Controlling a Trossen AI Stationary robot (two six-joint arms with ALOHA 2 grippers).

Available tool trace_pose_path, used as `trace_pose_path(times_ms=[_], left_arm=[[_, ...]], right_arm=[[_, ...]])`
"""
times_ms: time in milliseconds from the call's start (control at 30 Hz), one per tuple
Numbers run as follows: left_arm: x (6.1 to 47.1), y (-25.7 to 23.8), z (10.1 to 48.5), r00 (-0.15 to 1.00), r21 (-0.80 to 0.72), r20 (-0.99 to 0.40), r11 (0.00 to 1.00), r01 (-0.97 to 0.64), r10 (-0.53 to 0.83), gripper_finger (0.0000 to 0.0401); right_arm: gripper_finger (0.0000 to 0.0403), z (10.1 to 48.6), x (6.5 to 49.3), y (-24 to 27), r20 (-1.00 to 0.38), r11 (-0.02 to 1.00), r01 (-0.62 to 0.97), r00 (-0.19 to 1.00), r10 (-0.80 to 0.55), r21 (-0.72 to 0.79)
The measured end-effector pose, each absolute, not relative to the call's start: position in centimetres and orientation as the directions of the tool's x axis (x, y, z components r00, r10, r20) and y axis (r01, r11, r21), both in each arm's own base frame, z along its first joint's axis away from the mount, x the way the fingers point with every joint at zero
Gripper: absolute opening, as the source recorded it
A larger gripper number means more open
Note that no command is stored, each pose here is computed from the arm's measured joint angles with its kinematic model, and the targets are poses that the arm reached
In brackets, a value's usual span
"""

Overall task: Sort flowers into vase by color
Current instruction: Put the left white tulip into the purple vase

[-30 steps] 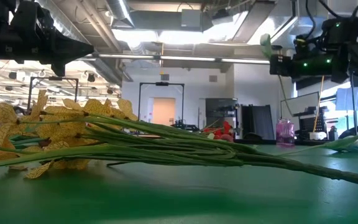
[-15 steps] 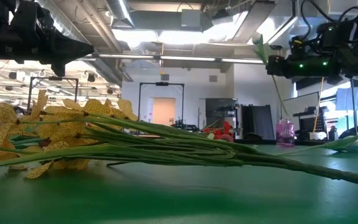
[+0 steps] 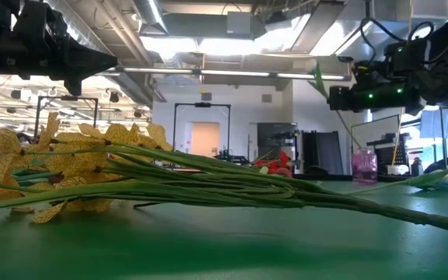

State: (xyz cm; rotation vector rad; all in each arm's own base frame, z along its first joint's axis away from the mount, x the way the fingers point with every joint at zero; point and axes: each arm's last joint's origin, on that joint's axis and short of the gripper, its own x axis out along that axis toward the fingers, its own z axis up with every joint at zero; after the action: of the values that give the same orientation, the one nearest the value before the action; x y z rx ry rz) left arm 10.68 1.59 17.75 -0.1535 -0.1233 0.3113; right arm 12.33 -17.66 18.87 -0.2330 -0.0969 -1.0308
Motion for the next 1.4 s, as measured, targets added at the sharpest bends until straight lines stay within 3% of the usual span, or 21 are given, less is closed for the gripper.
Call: trace_pose_path(times_ms=[900,1400], left_arm=[[10.68,1.58,17.75,0.945,-0.172,0.097,0.940,-0.294,0.313,0.0000],[10.68,1.59,17.75,0.945,-0.172,0.097,0.940,-0.294,0.314,0.0000]], right_arm=[[0.0001,18.64,12.39,-17.65,0.165,0.496,0.856,0.516,-0.841,-0.148],[0.0076,18.66,12.44,-17.60,0.165,0.516,0.842,0.537,-0.827,-0.154]])
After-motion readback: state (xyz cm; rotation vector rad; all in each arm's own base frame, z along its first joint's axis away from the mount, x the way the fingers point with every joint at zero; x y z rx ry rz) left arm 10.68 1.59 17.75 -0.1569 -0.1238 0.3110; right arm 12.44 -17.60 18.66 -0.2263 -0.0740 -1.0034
